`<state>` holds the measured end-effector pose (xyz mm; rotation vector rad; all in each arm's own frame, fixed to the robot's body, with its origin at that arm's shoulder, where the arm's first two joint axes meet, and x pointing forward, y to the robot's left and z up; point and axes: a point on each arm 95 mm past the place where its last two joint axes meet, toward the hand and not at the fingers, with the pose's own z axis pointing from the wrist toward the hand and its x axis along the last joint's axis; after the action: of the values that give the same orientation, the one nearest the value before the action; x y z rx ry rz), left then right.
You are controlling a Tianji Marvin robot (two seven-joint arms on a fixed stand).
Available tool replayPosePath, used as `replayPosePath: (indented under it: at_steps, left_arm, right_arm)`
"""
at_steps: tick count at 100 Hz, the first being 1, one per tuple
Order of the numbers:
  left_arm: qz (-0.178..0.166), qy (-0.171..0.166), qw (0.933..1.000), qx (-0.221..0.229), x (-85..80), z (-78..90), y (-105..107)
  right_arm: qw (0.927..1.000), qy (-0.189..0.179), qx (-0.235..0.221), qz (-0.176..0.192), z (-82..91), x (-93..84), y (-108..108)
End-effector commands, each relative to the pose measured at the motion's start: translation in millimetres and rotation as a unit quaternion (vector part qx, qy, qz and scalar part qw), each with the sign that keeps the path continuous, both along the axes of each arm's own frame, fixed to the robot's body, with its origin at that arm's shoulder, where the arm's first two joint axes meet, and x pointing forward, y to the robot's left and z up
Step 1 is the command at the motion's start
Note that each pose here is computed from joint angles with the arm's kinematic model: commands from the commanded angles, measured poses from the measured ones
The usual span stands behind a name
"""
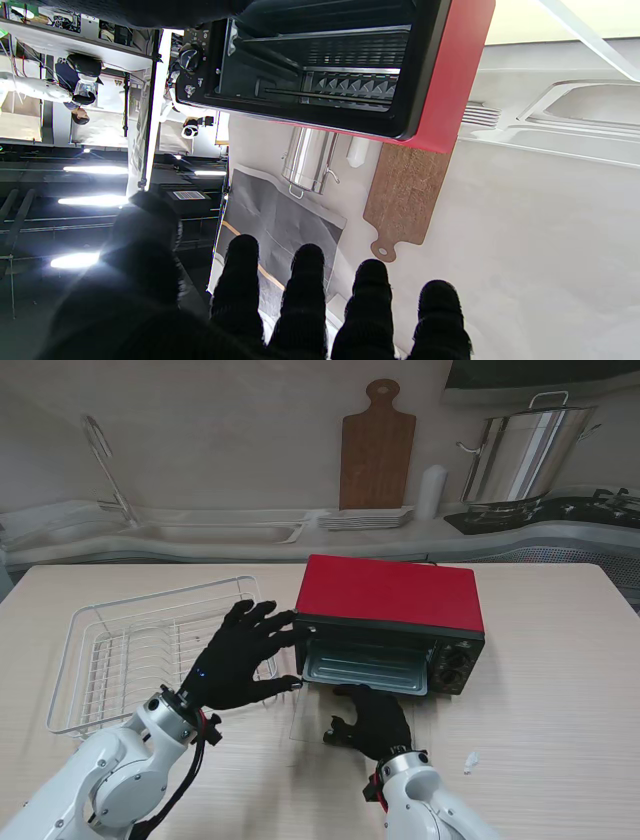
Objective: Slide the trays into the oven
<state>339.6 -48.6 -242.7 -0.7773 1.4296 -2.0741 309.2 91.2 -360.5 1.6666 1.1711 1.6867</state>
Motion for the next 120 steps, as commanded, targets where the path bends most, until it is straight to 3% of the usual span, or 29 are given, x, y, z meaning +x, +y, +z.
replayPosePath:
  at_steps: [1, 120]
  left_arm:
    - [-0.005, 0.004, 1.0000, 0.003, -2.3, -0.1, -2.9]
    - [-0.027, 0.017, 0.9989, 0.035, -2.8, -2.3, -6.7]
  right_arm:
    - [1.0000, 0.006, 0.006, 0.003, 0.0, 0.8, 6.6]
    - [0.9995, 0.018, 0.017, -0.020, 12.5, 38.8, 20.0]
